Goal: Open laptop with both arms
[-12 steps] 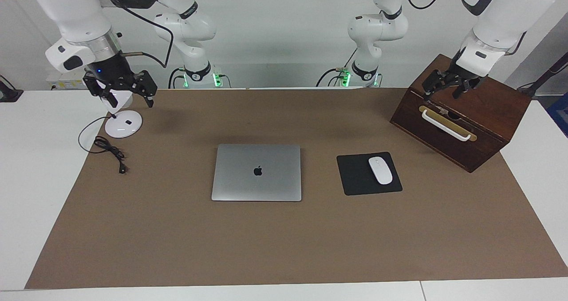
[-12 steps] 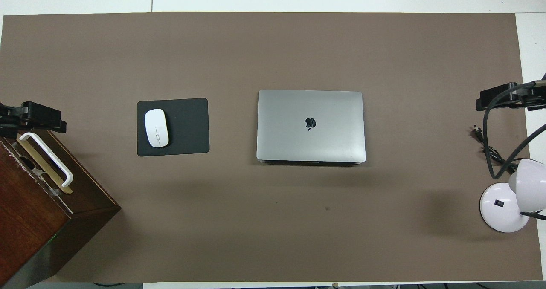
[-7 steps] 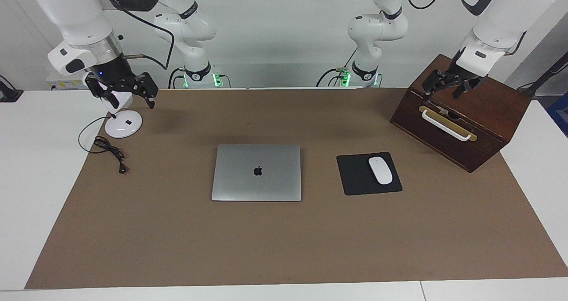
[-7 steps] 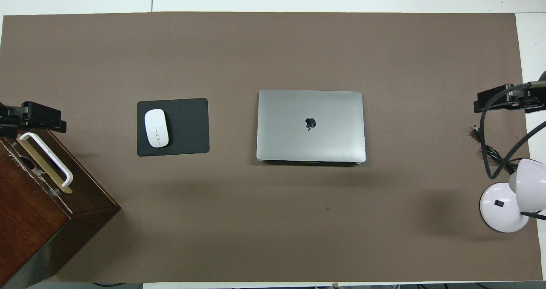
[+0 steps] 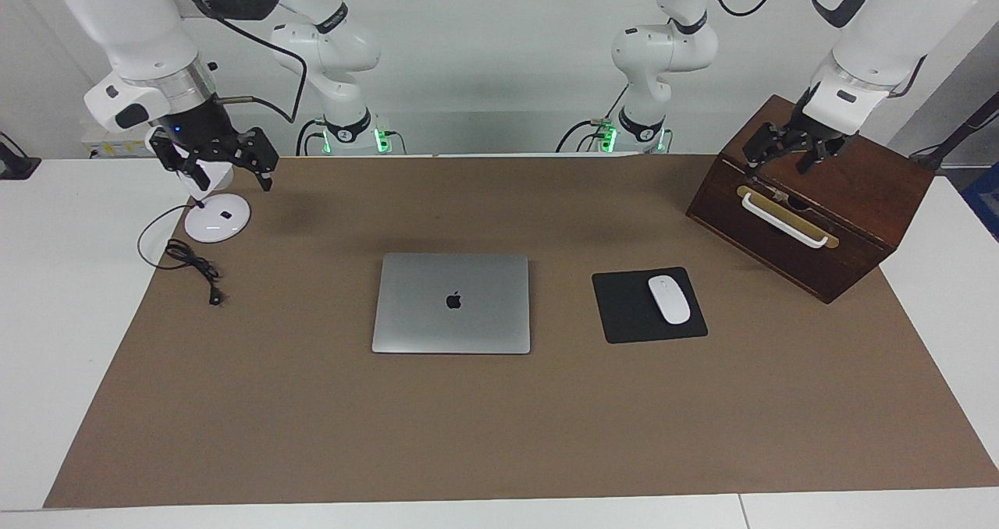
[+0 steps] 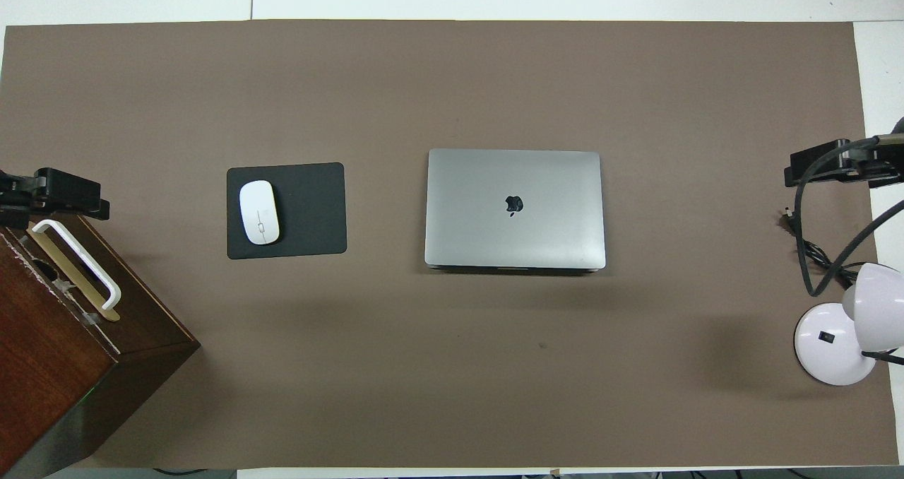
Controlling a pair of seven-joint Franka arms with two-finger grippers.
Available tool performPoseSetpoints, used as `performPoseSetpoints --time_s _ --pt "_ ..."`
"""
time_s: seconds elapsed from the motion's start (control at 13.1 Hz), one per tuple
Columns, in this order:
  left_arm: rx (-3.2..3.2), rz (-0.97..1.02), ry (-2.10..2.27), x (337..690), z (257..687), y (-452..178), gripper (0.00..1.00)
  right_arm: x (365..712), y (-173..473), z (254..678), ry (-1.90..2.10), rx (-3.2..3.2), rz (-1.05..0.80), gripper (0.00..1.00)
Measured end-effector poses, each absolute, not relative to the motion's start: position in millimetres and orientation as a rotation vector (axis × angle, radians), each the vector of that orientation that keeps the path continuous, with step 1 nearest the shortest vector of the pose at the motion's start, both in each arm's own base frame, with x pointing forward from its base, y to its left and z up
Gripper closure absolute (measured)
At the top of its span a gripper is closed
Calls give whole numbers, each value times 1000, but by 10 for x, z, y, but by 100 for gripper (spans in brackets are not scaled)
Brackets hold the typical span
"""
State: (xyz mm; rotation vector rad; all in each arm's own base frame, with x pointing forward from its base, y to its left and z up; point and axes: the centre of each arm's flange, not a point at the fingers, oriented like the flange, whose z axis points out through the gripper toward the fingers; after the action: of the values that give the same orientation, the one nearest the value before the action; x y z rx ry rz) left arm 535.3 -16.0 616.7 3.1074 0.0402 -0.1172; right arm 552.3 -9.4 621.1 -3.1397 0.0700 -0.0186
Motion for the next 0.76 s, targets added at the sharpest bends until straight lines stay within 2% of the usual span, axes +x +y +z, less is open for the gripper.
performPoseSetpoints --time_s 0.15,0.23,0.38,0.53,0.61,0.76 --pt "3108 -121 36 5351 6155 -178 26 5523 -94 6211 70 -3140 -19 0" --pt "3108 -130 42 5346 6129 -198 44 5523 -94 6211 70 -3140 -19 0" --pt "3108 -144 105 5324 6047 -245 67 5523 -94 6211 70 -3140 -19 0" --pt "3105 -146 222 5297 5954 -276 95 5529 -94 6216 75 -3139 -28 0" --pt "3100 -145 282 5281 5933 -304 99 5548 -91 6231 95 -3137 -55 0" --pt "3072 -151 394 5256 5925 -383 99 5593 -34 6246 195 -3089 -112 0"
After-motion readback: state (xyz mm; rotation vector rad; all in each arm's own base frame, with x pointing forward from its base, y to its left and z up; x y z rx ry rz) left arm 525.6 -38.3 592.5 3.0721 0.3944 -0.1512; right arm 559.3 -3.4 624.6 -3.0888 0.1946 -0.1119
